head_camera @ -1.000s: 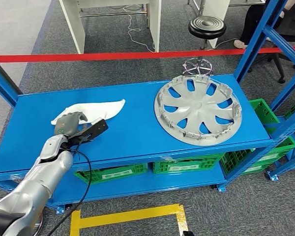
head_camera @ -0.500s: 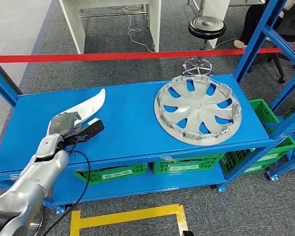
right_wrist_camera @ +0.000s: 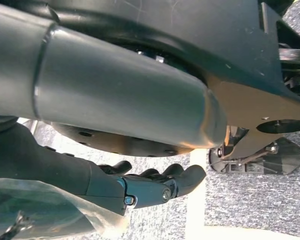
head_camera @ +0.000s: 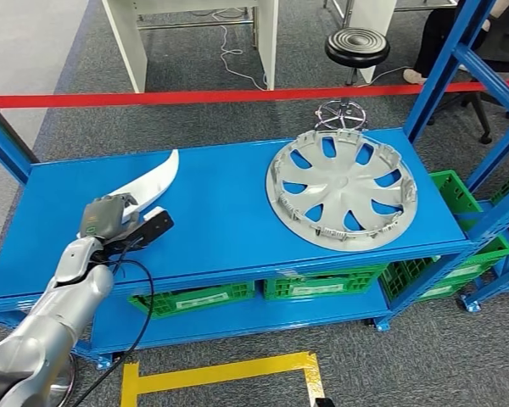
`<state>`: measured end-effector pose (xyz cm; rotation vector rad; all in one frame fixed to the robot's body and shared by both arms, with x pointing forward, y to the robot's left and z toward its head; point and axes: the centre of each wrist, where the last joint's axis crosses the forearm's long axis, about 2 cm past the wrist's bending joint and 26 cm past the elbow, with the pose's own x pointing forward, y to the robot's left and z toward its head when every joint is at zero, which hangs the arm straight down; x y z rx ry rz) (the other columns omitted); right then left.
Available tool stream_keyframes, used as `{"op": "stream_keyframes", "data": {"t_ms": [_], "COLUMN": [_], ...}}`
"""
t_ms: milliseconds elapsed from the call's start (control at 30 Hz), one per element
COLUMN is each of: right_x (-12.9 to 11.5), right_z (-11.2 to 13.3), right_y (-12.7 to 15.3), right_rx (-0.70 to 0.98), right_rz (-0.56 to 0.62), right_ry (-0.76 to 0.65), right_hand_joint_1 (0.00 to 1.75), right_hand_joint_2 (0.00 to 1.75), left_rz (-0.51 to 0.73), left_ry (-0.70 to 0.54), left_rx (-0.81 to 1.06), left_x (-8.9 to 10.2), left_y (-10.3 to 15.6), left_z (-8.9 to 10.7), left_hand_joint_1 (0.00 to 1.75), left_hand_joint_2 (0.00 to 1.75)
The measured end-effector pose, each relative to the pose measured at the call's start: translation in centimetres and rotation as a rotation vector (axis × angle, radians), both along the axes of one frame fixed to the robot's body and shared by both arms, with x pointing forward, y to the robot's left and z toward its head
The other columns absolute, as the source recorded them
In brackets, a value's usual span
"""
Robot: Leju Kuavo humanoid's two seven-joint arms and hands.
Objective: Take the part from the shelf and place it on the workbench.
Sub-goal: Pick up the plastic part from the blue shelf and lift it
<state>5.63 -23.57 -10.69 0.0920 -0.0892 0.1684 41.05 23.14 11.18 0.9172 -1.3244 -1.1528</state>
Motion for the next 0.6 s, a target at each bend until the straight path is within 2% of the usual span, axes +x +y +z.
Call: {"op": "stream_keyframes", "data": {"t_ms": [167,267,433,600], "right_x": [-0.1,-0.2,-0.6,-1.0], "right_z": [0.0,0.0,0.0,-0.1], "right_y": [0.0,0.0,0.4,0.6], "right_rx": [-0.017,-0.017,-0.001,0.002], "right_rz": [0.008,0.000,-0.034,-0.080], "right_ry": [0.007,0.003,0.002,0.009], "right_hand_joint_1": [0.00,0.00,0.00,0.00], "right_hand_joint_2": [0.00,0.00,0.00,0.00], "left_rz": [-0.088,-0.093,-0.124,-0.279], "left_ry": [-0.227,-0.366,-0.492,-0.572], "left_rx": [-0.270,-0.482,-0.793,-1.173], "left_x": [-1.1,-2.4,-6.2,-11.4], "left_y": [-0.3,-1.1,-2.0,-2.9], "left_z": [-0.4,0.1,2.6,4.5], "left_hand_joint_1": [1.75,1.75,1.75,1.75], "left_hand_joint_2": [1.75,1.75,1.75,1.75]}}
